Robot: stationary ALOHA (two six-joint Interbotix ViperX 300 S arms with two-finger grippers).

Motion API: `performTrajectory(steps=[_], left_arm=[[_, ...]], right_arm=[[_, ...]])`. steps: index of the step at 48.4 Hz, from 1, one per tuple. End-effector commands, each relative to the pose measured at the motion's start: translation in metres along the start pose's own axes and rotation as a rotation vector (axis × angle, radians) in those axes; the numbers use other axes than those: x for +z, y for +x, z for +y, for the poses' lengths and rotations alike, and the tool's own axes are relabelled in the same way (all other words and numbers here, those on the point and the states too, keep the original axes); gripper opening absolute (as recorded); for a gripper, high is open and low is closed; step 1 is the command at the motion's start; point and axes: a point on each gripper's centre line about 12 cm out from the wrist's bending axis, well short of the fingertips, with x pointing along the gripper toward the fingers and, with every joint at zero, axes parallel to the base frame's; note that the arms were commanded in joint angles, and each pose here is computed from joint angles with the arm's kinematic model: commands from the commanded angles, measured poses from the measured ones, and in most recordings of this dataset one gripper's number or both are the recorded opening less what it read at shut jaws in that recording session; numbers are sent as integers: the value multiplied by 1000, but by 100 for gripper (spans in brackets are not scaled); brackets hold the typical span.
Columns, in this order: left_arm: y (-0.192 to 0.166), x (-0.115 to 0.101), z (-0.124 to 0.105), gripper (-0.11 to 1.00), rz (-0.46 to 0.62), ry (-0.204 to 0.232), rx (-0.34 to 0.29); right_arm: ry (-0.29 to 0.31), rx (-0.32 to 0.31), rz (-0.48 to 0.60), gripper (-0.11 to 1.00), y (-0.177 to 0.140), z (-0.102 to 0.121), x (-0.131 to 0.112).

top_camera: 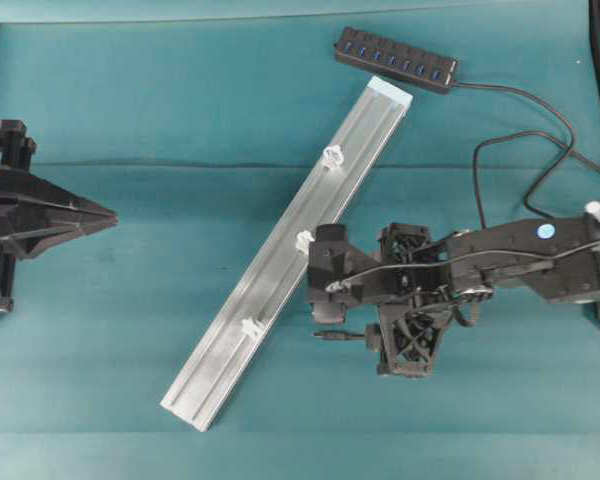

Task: Pass the USB cable through three rings with both arms.
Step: 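Move the right gripper down to the black USB cable's plug, then close the right gripper on the cable just behind the USB plug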

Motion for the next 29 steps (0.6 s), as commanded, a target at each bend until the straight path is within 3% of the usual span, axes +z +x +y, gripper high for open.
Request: performTrajectory(steps=[1, 15, 29], left_arm=[[2, 8, 0, 0, -20, 0, 1], [2, 7, 0, 0, -18, 0, 1], [2, 6, 0, 0, -17, 0, 1]], right_arm=[[-28, 0, 10, 90, 10, 5, -1], [-50, 6, 24, 85, 42, 17, -8], [-40, -2, 37, 85, 58, 12, -11]])
